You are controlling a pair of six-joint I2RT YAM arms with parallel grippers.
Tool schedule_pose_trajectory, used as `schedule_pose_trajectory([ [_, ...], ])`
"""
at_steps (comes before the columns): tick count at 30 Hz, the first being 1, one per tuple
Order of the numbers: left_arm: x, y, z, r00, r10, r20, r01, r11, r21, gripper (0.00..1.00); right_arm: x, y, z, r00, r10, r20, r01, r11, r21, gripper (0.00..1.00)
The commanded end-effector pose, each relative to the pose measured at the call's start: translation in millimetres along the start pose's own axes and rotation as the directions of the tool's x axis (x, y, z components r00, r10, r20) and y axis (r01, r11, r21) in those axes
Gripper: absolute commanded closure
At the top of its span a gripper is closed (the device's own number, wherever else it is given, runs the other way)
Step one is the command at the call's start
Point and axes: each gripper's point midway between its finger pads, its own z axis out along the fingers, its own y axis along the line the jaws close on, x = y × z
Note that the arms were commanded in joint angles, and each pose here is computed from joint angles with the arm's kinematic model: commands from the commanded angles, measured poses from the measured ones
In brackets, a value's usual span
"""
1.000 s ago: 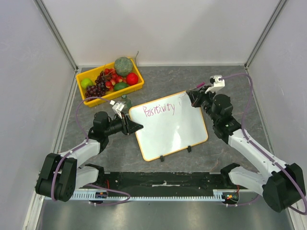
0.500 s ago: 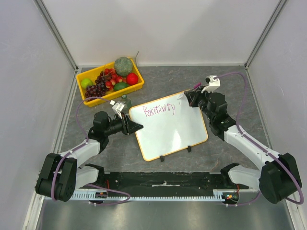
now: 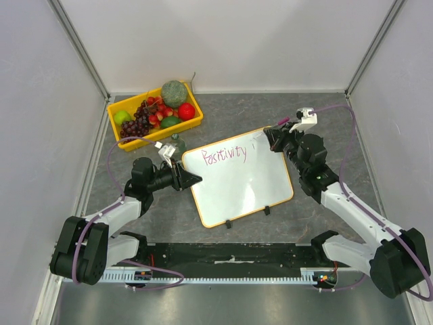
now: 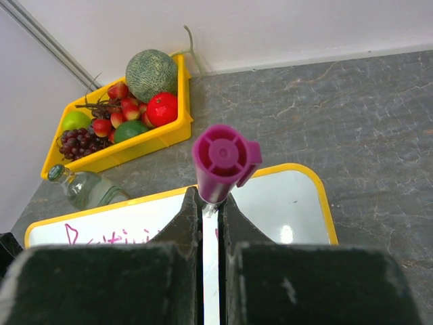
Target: Write a sentence on the whiteboard
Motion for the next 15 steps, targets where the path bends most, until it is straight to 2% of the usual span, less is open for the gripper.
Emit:
schedule_pose_trajectory([
  [1,8,4,2,0.998,0.053,-0.03,-0.053,0.999,-0.008,0.98,9,-11,-1,1.0,-0.018,-0.01,0.018,0.999,0.037,1.0],
  [15,8,4,2,0.998,0.054,-0.029,-0.054,0.999,-0.008,0.98,38,-27,-2,0.997,-0.033,-0.072,0.037,0.997,0.068,1.0],
])
